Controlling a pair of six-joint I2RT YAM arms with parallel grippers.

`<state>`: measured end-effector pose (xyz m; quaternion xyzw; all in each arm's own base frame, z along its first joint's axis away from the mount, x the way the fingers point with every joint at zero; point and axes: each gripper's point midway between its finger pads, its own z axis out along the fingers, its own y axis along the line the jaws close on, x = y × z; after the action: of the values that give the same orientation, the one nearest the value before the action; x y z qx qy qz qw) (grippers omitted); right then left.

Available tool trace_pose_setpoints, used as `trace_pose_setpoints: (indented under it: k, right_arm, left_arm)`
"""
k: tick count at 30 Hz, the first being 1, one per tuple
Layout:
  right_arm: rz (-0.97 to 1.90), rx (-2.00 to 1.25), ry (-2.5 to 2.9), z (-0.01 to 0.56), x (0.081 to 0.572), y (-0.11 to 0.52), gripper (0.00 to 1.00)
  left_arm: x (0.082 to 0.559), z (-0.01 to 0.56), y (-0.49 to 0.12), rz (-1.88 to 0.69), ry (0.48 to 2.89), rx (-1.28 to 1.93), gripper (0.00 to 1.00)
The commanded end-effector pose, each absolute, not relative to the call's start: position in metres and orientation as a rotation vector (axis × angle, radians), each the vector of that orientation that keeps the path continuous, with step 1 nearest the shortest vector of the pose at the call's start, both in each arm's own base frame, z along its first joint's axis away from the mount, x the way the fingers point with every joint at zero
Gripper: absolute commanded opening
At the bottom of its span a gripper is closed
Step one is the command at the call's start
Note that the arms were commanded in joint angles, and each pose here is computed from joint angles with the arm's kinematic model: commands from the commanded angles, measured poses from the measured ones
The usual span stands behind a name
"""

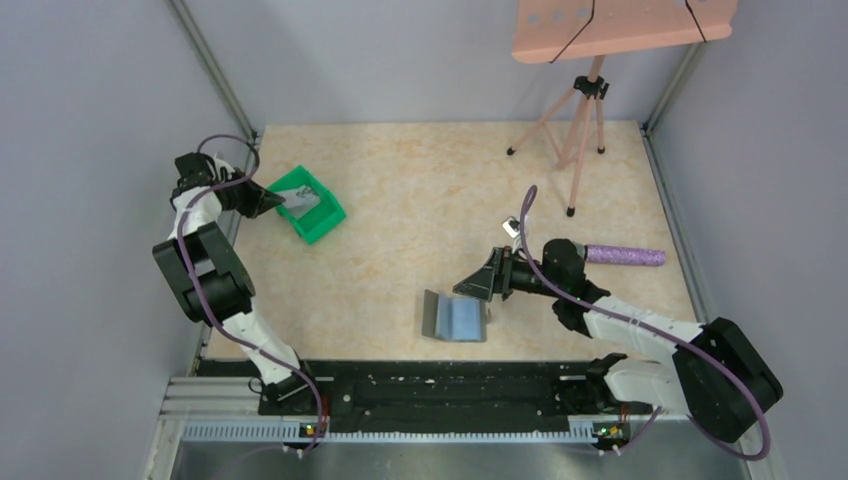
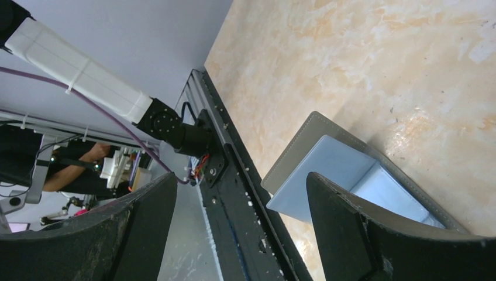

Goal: Take the credit cards out of the card holder
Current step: Place the credit card in the storage box.

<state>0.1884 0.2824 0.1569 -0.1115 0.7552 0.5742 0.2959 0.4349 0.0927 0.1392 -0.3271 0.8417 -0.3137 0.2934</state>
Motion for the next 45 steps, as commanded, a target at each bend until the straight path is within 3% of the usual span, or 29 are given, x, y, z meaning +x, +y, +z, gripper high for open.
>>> trace_pose_setpoints:
  k: [1,27,33,45]
  right_arm:
    - [1.512,-0.346,1.935,0.176,0.199,0.287,0.81]
    - [1.494,-0.329,1.976,0.161,0.206,0.289,0.81]
    - [1.503,-0.324,1.978,0.162,0.206,0.29,0.81]
    - [1.5,-0.314,1.973,0.167,0.205,0.289,0.81]
  left_arm:
    - [0.453,0.152,0.105,-0.808,2.184,-0.86,0.0]
    - [0.498,0.127,0.115,-0.841,2.164,-0.9,0.0]
    - [0.499,0.121,0.116,-0.816,2.188,-0.909,0.12]
    - [0.493,0.129,0.124,-0.721,2.192,-0.929,0.2]
